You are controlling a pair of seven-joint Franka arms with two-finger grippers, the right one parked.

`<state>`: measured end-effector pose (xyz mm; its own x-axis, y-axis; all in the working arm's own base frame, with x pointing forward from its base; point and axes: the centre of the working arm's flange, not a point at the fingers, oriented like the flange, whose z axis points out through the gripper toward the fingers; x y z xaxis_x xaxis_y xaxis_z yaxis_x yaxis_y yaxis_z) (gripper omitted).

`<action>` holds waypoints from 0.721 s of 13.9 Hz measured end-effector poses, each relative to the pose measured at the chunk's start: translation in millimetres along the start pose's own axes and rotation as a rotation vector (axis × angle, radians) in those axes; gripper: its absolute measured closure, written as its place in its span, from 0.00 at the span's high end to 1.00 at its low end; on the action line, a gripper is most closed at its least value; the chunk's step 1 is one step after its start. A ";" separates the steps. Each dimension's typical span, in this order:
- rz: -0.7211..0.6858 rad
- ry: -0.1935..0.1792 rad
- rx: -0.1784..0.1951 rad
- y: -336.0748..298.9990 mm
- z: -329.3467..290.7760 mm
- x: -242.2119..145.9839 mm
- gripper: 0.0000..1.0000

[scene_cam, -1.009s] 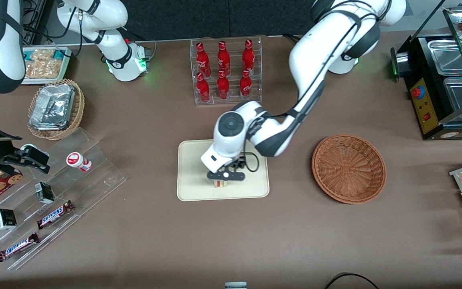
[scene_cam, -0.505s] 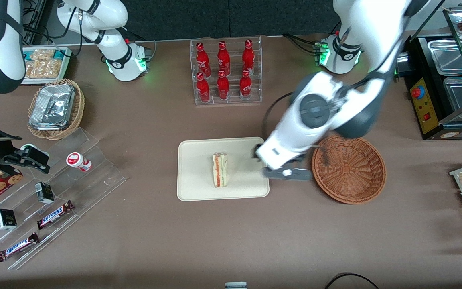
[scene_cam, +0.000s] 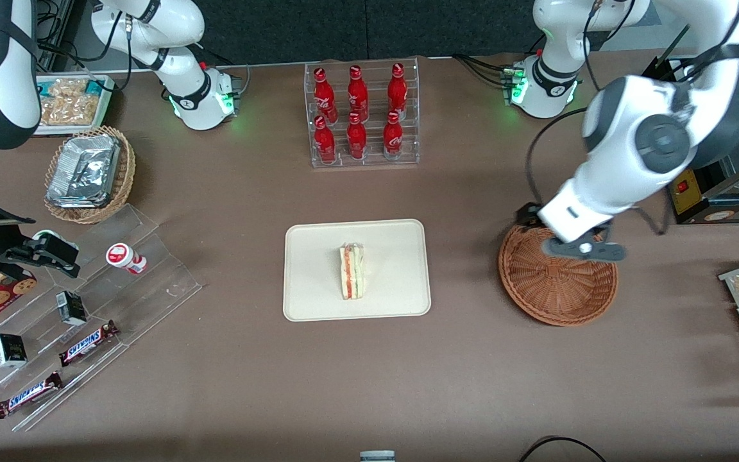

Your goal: Place sandwich from basket to tray

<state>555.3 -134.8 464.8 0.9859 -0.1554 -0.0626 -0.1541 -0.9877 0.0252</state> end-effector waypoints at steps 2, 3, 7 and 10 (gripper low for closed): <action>0.015 -0.001 0.015 -42.5 -19.7 -17.2 1.00; 0.007 -0.006 0.021 -57.9 -33.7 -26.1 1.00; -0.006 0.025 0.038 -61.3 -109.0 -43.5 1.00; -0.041 0.073 0.040 -58.3 -151.5 -46.6 1.00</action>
<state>528.3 -67.6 617.3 0.9934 -0.1144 0.0105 -0.1142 -0.9933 -0.0157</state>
